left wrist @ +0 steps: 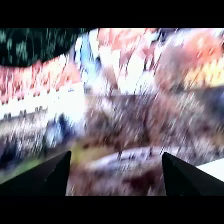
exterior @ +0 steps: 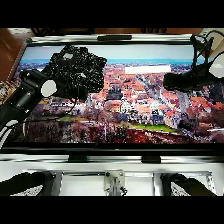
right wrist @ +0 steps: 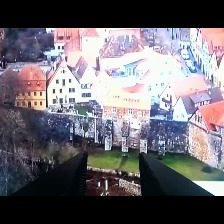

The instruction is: Fold the shirts.

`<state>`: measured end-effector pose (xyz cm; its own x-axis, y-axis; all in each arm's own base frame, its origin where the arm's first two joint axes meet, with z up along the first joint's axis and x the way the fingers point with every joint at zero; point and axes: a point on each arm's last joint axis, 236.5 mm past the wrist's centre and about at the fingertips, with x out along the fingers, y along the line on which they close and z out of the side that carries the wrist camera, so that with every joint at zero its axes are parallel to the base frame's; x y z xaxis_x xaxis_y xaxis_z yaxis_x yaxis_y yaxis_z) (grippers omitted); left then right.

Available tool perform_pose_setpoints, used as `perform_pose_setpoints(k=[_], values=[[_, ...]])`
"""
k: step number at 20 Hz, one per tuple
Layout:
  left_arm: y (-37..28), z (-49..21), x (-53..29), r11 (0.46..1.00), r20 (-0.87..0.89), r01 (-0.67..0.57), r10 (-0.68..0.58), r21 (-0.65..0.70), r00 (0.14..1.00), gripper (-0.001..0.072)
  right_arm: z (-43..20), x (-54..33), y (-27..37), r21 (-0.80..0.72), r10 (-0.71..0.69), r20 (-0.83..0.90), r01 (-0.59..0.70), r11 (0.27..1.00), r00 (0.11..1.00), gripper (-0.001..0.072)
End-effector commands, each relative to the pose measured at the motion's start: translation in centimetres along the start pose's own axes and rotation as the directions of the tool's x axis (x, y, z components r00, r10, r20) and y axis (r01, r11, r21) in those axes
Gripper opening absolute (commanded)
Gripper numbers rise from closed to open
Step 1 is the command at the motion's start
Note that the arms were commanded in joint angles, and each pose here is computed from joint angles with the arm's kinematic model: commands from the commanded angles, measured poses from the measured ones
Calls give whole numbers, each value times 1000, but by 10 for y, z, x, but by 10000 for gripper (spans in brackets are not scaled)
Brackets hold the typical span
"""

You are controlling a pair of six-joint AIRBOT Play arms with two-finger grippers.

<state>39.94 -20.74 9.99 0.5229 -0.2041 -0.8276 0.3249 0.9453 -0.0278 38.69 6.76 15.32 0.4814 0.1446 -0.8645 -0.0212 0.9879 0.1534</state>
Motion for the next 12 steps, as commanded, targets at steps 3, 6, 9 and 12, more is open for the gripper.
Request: perform_pose_setpoints(k=[3, 6, 9, 12], values=[[-21, 68, -6, 992, 282, 117, -100, -46, 954, 597, 24, -1, -3, -115, -14, 102, 26, 993, 995, 441], [49, 60, 39, 964, 163, 35, 9, -264, 987, 618, 30, -1, -5, -126, -23, 125, 39, 991, 992, 441], [128, 64, 80, 909, 60, -10, 38, -416, 998, 618, 42, -2, -4, -135, -15, 174, 39, 990, 985, 441], [157, 22, 130, 840, -143, -38, -47, -541, 989, 619, 33, 9, -4, -133, -18, 121, 34, 991, 992, 441]])
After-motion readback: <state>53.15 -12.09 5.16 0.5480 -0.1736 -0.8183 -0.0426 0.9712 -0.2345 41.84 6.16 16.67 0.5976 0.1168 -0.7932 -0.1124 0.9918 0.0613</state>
